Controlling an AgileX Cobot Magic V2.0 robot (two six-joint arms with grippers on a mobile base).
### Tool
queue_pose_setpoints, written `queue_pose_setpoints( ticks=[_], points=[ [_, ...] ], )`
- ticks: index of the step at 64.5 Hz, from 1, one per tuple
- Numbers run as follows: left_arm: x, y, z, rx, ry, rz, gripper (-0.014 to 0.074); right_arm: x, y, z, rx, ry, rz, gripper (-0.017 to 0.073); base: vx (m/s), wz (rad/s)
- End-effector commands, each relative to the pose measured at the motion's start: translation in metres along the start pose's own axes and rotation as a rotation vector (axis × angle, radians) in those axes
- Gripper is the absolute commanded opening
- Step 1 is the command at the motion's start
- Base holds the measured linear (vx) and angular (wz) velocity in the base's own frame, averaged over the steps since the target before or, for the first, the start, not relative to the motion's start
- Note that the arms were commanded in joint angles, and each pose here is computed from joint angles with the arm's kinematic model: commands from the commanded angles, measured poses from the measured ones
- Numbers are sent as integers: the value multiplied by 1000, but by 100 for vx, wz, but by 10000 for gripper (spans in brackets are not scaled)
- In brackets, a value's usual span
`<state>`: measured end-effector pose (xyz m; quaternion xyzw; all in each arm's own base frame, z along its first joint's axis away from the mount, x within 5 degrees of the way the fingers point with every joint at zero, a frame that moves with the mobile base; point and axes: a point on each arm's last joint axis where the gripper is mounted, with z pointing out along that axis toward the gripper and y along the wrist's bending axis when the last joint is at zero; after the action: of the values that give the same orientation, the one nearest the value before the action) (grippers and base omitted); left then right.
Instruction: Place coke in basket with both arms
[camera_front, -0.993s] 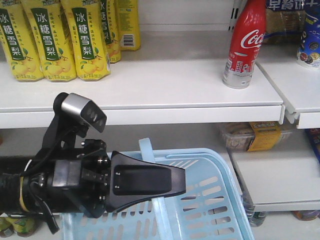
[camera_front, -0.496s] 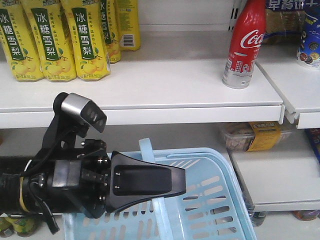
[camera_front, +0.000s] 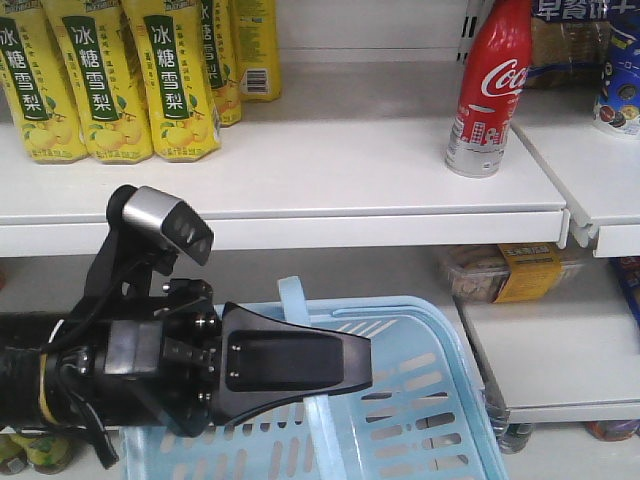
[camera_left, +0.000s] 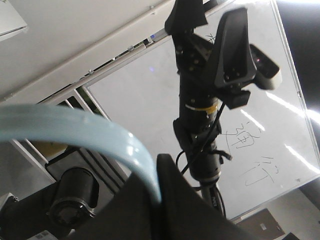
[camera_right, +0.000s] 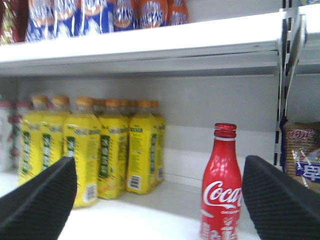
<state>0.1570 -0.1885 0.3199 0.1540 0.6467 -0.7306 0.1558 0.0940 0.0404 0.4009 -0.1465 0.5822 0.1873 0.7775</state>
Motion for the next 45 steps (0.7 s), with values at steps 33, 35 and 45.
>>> queue_pose_setpoints(
  ticks=[33,35,45],
  points=[
    [3,-33,-3,244,44,20,-7,2,-67,126,45,202,0,627,0,0],
    [3,-33,-3,244,44,20,-7,3,-69,130,46,203,5,624,0,0],
    [3,-33,-3,244,44,20,-7,11,-79,151,24,227,19,617,0,0]
  ],
)
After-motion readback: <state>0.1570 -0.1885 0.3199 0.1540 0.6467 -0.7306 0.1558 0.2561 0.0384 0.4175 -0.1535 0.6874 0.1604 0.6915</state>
